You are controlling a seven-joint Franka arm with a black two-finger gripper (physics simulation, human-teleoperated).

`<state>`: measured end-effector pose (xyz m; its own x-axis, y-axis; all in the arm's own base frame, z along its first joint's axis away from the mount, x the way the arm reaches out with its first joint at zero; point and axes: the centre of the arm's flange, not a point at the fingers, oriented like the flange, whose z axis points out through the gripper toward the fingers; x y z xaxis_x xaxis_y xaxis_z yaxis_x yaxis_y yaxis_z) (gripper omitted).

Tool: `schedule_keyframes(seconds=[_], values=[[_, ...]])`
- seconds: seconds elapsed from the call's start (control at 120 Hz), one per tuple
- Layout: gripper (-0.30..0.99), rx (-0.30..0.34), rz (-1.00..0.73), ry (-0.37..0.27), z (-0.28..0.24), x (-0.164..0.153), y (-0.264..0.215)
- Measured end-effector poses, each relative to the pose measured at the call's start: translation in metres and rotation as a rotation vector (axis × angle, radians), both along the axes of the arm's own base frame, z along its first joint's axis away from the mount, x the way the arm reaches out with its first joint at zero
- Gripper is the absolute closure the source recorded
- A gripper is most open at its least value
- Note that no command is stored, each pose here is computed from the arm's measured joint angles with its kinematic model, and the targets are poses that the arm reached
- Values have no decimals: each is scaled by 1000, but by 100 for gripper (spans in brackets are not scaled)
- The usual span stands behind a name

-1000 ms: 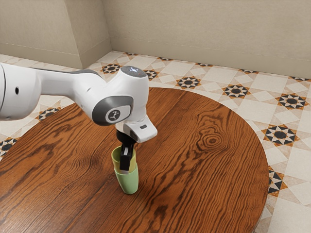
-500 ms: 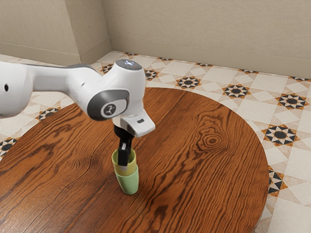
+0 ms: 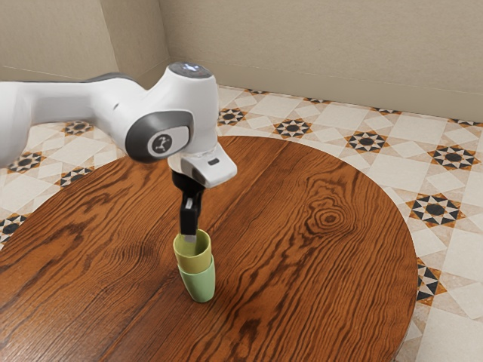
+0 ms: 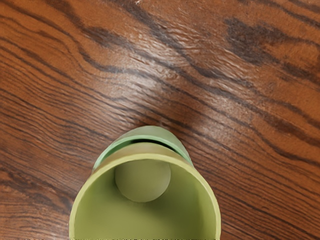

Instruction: Place the left cup onto the right cup

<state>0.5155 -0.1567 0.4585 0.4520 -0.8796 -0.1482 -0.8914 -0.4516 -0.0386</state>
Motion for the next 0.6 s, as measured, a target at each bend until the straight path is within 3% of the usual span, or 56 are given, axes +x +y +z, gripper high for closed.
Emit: schedule_keyframes(seconds=[0.6], values=[[0,-13,24,-113,144,28,6]])
